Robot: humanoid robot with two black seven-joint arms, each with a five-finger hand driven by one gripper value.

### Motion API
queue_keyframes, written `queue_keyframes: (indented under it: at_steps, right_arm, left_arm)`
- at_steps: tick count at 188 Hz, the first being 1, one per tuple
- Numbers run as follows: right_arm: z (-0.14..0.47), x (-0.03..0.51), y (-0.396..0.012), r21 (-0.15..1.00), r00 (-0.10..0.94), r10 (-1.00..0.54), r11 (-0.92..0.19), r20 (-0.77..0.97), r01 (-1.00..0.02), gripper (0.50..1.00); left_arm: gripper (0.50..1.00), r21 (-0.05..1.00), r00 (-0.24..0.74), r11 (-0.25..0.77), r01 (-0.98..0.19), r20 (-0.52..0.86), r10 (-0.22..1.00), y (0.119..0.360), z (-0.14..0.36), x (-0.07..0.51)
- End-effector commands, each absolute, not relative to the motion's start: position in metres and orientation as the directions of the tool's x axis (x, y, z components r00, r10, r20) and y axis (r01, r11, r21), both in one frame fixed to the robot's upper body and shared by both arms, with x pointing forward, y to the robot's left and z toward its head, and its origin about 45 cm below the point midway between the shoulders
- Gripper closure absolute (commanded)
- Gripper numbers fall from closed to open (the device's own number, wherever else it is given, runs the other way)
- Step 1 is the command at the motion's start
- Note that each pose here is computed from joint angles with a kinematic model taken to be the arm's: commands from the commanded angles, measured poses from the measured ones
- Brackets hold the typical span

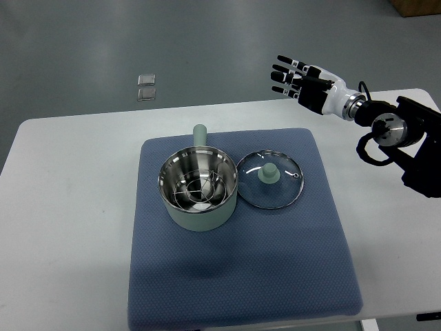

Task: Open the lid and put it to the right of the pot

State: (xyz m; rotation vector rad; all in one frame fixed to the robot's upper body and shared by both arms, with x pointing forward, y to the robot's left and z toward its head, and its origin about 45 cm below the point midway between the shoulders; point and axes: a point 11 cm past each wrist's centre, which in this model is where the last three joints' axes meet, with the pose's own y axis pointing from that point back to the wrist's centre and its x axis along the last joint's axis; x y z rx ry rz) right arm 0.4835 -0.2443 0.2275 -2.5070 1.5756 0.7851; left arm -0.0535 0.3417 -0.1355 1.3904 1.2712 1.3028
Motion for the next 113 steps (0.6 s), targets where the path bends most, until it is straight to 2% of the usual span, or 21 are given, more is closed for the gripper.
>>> queue_keyframes:
  at_steps: [1,101,113]
  right_arm:
    - [0.215,0.478,-0.247,0.22,0.323,-0.819,-0.466,-0.474,-0.857,0.57]
    - [0.184,0.463,-0.254,0.269,0.274,-0.833,-0.437,-0.481,-0.858,0.57]
    - [0.179,0.46,-0.245,0.267,0.278,-0.82,-0.451,-0.5,-0.851,0.57]
  left_arm:
    - [0.5,0.98,-0.048,-0.148,0.131,0.156,0.987,0.342,-0.135,-0.054]
    - [0.5,0.98,-0.048,-0.148,0.131,0.156,0.987,0.342,-0.135,-0.054]
    - [0.5,0.98,-0.048,-0.148,0.131,0.156,0.987,0.342,-0.135,-0.054]
